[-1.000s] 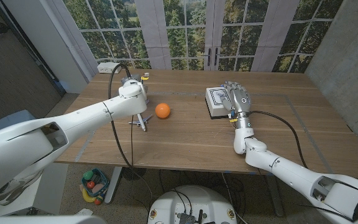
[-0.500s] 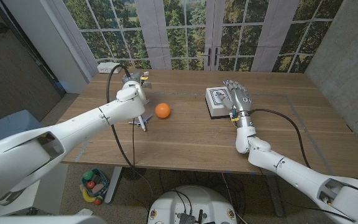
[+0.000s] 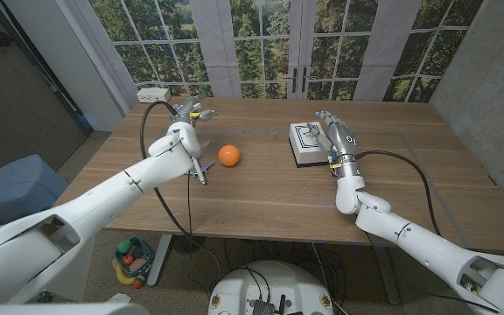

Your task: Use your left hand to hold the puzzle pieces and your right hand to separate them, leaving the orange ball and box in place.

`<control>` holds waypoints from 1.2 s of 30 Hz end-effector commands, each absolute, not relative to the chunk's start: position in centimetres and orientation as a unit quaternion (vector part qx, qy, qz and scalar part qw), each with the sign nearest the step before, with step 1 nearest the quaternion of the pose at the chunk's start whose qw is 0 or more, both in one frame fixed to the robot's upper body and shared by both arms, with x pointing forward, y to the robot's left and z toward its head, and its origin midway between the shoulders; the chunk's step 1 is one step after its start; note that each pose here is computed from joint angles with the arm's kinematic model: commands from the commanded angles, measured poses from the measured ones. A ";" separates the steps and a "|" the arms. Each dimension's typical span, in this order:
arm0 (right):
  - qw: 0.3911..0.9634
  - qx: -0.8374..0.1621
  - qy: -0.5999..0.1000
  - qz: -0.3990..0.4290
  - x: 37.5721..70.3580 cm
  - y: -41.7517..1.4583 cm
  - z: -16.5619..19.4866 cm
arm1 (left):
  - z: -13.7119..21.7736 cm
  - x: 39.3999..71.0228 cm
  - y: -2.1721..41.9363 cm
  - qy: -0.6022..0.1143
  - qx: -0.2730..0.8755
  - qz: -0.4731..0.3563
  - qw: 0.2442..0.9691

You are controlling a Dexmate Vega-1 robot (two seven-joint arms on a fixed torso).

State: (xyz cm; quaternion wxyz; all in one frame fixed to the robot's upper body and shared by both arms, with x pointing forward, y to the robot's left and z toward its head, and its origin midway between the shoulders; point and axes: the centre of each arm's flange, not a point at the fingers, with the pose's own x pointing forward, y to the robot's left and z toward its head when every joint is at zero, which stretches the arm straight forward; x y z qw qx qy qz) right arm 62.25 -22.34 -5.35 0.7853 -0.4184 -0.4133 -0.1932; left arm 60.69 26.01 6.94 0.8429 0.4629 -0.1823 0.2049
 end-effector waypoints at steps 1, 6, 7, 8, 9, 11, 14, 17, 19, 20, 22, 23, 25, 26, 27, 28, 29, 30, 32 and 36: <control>0.842 -0.339 -0.398 -0.135 62.0 -23.5 -4.5 | 6.5 58.9 27.4 -0.329 0.326 0.118 0.878; 0.858 -0.307 -0.396 -0.113 61.8 -23.8 -4.5 | 6.1 58.5 27.7 -0.360 0.290 0.094 0.882; 0.861 -0.300 -0.396 -0.110 61.8 -23.8 -4.6 | 6.1 58.5 27.8 -0.364 0.281 0.088 0.883; 0.863 -0.294 -0.396 -0.107 61.8 -23.8 -4.7 | 6.0 58.4 27.9 -0.368 0.275 0.082 0.884; 0.863 -0.293 -0.396 -0.107 61.8 -23.8 -4.7 | 6.0 58.4 27.9 -0.368 0.275 0.081 0.884; 0.870 -0.279 -0.394 -0.099 61.5 -23.9 -4.9 | 5.8 58.2 28.1 -0.373 0.265 0.074 0.886; 0.872 -0.272 -0.396 -0.096 61.4 -23.8 -5.0 | 5.6 58.3 28.3 -0.377 0.249 0.067 0.890; 0.881 -0.254 -0.390 -0.082 61.0 -23.9 -5.1 | 4.9 58.6 28.7 -0.379 0.202 0.047 0.902; 0.885 -0.243 -0.390 -0.078 60.8 -23.9 -5.1 | 4.6 58.6 28.9 -0.381 0.187 0.036 0.905; 0.887 -0.237 -0.389 -0.076 60.7 -23.9 -5.1 | 4.5 58.7 28.9 -0.382 0.183 0.032 0.905; 0.889 -0.232 -0.387 -0.072 60.7 -24.0 -5.1 | 4.4 58.7 29.0 -0.383 0.178 0.028 0.906; 0.893 -0.221 -0.386 -0.069 60.5 -24.0 -5.1 | 4.2 58.7 29.0 -0.384 0.166 0.021 0.908; 0.895 -0.213 -0.387 -0.065 60.5 -24.1 -5.1 | 4.1 58.7 29.1 -0.386 0.158 0.017 0.909; 0.896 -0.208 -0.387 -0.062 60.4 -24.2 -5.1 | 4.0 58.7 29.1 -0.388 0.152 0.014 0.909; 0.898 -0.203 -0.387 -0.060 60.4 -24.2 -5.1 | 4.0 58.6 29.2 -0.387 0.148 0.009 0.910; 0.900 -0.191 -0.388 -0.056 60.4 -24.3 -5.0 | 3.8 58.7 29.2 -0.389 0.138 0.002 0.911; 0.901 -0.185 -0.388 -0.054 60.4 -24.4 -5.0 | 3.7 58.7 29.3 -0.389 0.133 -0.003 0.912; 0.901 -0.185 -0.388 -0.054 60.4 -24.4 -5.0 | 3.7 58.7 29.3 -0.389 0.133 -0.003 0.912; 0.904 -0.174 -0.388 -0.051 60.3 -24.5 -4.9 | 3.5 58.9 29.3 -0.390 0.118 -0.017 0.913; 0.908 -0.156 -0.386 -0.046 60.1 -24.9 -4.9 | 3.1 59.3 29.3 -0.388 0.091 -0.039 0.916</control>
